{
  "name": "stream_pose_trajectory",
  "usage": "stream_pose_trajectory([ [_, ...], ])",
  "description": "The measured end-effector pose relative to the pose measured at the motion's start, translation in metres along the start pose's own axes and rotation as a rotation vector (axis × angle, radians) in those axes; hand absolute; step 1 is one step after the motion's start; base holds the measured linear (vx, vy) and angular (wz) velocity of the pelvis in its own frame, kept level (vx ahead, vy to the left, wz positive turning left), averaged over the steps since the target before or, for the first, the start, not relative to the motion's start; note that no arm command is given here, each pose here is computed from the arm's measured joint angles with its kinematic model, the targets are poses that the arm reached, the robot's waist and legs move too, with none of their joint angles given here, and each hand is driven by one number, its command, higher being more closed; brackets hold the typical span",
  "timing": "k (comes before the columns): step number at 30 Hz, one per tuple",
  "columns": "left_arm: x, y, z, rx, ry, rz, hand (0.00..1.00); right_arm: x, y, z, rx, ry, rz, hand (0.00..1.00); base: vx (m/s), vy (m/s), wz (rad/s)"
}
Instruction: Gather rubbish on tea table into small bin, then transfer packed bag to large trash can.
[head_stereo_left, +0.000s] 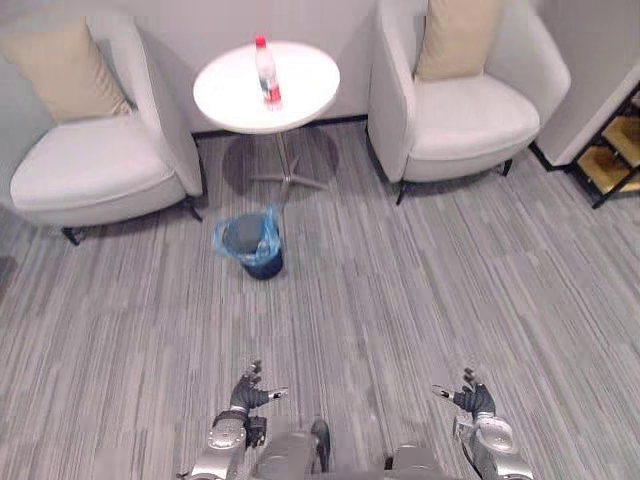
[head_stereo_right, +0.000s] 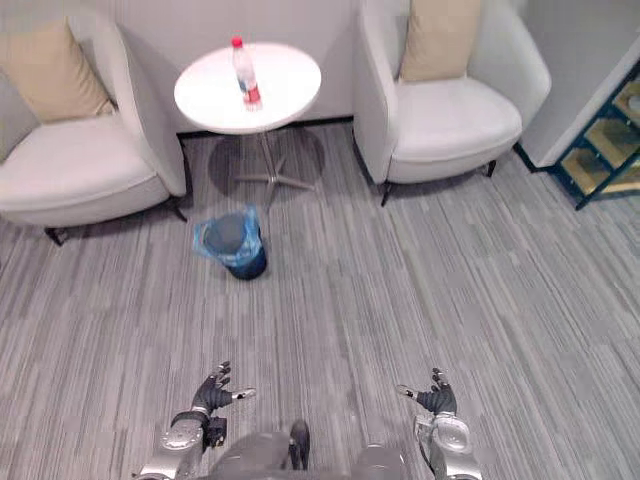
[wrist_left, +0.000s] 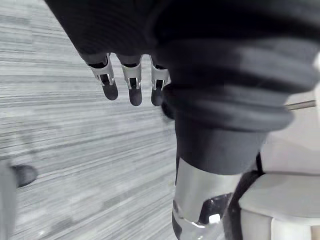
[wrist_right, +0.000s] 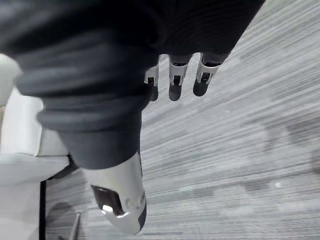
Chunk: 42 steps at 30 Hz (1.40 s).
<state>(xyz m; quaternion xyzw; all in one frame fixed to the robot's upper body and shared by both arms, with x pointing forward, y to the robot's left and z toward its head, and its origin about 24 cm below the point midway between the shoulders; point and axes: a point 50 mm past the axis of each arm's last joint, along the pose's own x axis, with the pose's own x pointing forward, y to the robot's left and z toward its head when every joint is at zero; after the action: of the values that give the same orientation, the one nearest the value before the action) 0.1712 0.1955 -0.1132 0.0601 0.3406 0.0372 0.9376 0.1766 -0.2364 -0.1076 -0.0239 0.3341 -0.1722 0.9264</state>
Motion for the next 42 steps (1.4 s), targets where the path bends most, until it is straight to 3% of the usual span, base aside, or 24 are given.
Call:
stream_pose_trajectory([
  [5, -0.003, 0.003, -0.010, -0.003, 0.031, 0.013, 0.00, -0.003, -0.003, -0.008, -0.005, 0.021, 0.003, 0.00, 0.46, -0.147, 0.14],
  [14, -0.011, -0.018, -0.029, -0.093, 0.103, -0.006, 0.00, -0.012, 0.003, -0.017, -0.006, 0.024, 0.031, 0.00, 0.43, -0.223, 0.24],
  [22, -0.010, -0.023, -0.022, -0.113, 0.074, -0.015, 0.00, -0.011, -0.006, -0.017, 0.048, 0.031, -0.015, 0.00, 0.36, 0.074, -0.03],
  [34, -0.008, -0.007, -0.020, -0.026, 0.067, -0.011, 0.00, -0.013, 0.004, -0.027, 0.012, 0.074, 0.023, 0.00, 0.45, 0.159, 0.11],
  [42, -0.004, -0.009, -0.014, -0.030, 0.050, -0.015, 0.00, -0.018, -0.001, -0.037, -0.021, 0.105, 0.024, 0.00, 0.42, -0.124, 0.61],
])
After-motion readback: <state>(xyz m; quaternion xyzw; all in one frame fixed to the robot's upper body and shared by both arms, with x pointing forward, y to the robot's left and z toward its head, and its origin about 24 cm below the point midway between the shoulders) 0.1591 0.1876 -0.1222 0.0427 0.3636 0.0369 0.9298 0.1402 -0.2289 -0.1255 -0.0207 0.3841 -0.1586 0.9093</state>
